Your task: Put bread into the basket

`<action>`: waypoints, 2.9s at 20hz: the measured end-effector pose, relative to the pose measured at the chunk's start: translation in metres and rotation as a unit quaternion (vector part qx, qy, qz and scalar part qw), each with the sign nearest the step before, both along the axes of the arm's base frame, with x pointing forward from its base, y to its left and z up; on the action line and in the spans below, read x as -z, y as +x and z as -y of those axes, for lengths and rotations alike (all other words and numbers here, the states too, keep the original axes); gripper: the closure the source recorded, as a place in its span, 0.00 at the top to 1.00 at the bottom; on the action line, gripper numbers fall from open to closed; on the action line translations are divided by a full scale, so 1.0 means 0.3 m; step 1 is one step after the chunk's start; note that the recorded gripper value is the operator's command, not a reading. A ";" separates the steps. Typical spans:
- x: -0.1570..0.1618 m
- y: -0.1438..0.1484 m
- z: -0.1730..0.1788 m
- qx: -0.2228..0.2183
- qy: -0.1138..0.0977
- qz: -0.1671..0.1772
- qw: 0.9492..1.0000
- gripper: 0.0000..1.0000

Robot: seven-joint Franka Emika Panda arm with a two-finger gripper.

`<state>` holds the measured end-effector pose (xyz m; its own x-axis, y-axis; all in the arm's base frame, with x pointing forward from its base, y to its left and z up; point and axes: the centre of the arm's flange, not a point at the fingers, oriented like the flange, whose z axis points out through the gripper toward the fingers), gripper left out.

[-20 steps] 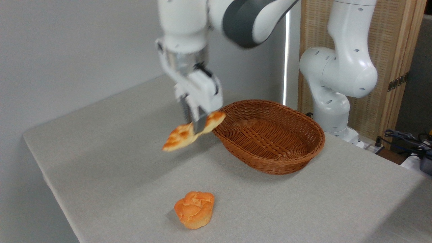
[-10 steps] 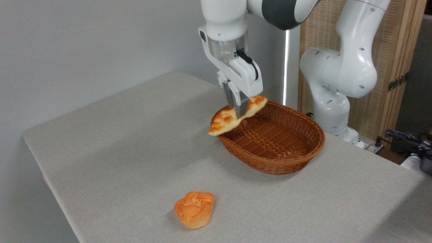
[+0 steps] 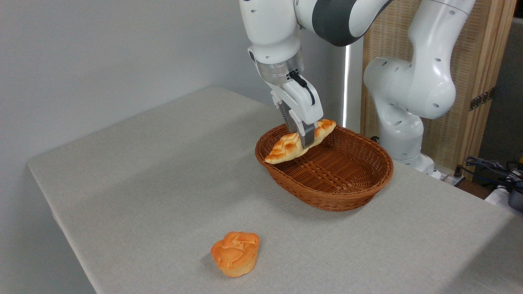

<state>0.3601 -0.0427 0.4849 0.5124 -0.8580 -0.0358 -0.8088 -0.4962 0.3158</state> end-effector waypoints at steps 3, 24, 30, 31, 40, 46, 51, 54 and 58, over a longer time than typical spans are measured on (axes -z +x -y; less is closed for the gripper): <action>0.006 -0.013 0.000 0.003 0.001 -0.016 1.000 1.00; -0.193 0.076 -0.037 -0.043 -0.020 0.040 0.998 1.00; -0.473 0.279 -0.062 -0.052 0.001 0.127 0.991 1.00; -0.488 0.327 -0.068 -0.059 0.005 0.131 0.990 1.00; -0.480 0.565 -0.036 -0.111 0.037 0.130 0.985 1.00; -0.458 0.584 0.005 -0.110 0.051 0.126 0.985 1.00; -0.459 0.585 0.026 -0.097 0.071 0.134 0.984 1.00; -0.461 0.589 -0.019 -0.111 0.070 0.133 0.982 1.00; -0.462 0.592 -0.075 -0.127 0.065 0.132 0.981 1.00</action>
